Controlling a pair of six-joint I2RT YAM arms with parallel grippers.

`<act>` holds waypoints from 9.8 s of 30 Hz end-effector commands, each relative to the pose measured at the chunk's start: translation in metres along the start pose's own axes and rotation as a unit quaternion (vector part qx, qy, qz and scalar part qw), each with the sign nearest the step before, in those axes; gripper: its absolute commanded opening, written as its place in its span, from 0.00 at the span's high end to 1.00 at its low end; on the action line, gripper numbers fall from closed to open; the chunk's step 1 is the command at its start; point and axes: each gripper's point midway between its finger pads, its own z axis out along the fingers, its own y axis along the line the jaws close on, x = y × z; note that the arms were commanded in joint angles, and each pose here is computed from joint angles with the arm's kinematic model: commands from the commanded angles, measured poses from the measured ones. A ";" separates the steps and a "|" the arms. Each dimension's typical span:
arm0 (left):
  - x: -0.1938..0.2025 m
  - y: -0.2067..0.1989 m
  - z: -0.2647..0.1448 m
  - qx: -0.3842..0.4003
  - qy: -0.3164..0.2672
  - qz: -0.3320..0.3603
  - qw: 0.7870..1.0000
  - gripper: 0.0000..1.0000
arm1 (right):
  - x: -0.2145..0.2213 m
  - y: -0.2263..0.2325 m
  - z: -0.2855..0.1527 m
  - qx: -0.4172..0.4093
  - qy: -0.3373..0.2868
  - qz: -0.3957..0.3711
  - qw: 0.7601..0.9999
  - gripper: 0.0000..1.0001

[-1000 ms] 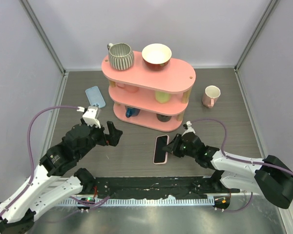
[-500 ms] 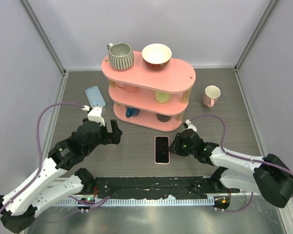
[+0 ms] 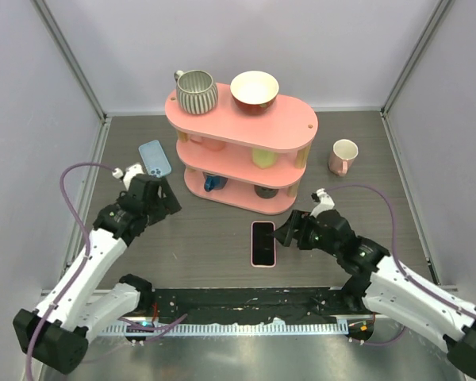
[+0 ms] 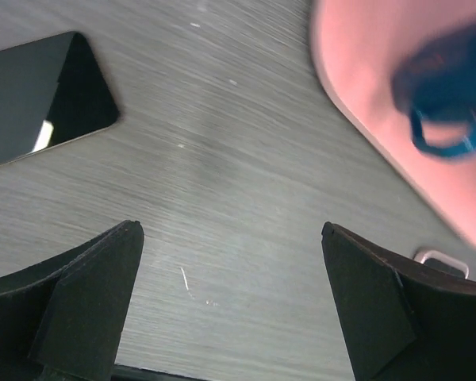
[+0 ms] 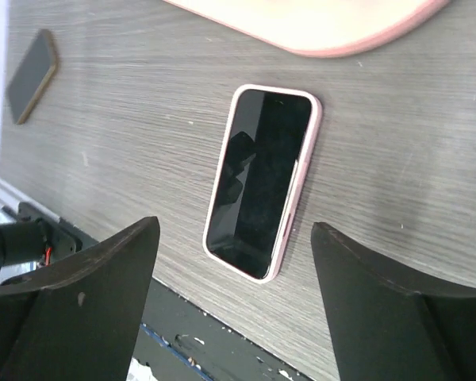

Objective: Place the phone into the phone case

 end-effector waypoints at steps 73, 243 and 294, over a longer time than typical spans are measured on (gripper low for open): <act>-0.111 0.092 0.244 -0.175 0.159 -0.147 0.960 1.00 | -0.004 0.011 -0.044 -0.071 -0.042 -0.005 0.997 0.23; 0.048 0.161 0.103 -0.312 0.047 -0.313 0.896 1.00 | -0.122 0.113 -0.113 -0.089 -0.250 -0.065 0.962 0.18; -0.080 0.280 0.086 -0.459 0.031 -0.156 0.874 0.90 | -0.142 0.085 -0.156 -0.079 -0.304 -0.053 0.948 0.17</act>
